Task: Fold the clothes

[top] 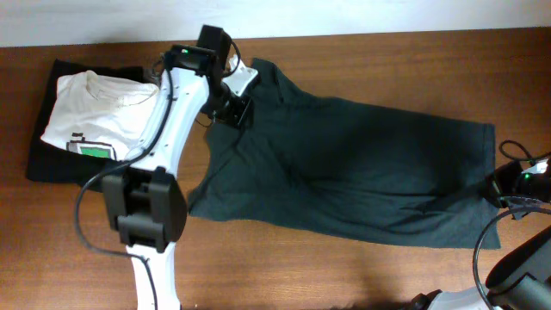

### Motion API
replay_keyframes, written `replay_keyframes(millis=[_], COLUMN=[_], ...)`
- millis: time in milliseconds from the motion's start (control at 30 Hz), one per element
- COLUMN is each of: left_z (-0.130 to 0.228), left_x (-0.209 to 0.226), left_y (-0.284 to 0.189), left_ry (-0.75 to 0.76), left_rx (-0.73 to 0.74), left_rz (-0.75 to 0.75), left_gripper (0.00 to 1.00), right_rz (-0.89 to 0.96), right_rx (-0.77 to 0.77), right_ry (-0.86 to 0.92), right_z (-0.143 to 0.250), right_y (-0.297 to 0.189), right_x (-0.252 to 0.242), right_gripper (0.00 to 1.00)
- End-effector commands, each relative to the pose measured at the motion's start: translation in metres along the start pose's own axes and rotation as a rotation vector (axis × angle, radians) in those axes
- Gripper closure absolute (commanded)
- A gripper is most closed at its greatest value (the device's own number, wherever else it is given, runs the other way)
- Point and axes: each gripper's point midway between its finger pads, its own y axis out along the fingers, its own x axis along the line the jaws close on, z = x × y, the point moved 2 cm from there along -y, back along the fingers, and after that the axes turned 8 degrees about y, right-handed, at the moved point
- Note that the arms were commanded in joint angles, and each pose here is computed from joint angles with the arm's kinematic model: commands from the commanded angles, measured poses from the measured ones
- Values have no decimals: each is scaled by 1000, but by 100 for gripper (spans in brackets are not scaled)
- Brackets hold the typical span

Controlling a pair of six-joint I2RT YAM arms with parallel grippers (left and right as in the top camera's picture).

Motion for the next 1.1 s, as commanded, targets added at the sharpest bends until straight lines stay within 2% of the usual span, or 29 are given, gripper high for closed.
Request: replay_keyframes(millis=[0,200,233,267,333,467,633,767,867,1067], left_z=[13,29,32,35,38,31,10,5,-16,-29], left_x=[11,22,21,19,14,6,-4,-7,-14,-9], left_y=[48,95,96,95,89,61,6,2,4,5], left_ry=[-6,-29,-34,-38,-45,-51,-29,-26,-5,20], left_rx=[109,202,215,230,248,257,199,171,65,7], left_rz=[22,39,47,55,72,90,67,86,149,127], left_gripper=[53,54,64,82,100,100,100,99,100,98], right_rz=[-37,-36,-36,-36,-36,-22,25,51,49,78], right_rx=[-20,-20,-20,-20,-21,-28,-58,-101,-111,-143], right_ry=[-35,-35,-35,-34,-34,-34,-30,-3,-5,37], right_z=[-2,-2,-2,-2,-2,-4,-8,-17,-19,-24], right_y=[-9,-9,-9,-9,-9,-9,-9,-10,-10,-11], right_x=[11,11,11,11,11,9,2,-2,-1,-5], right_gripper=[96,96,96,96,96,96,96,96,96,96])
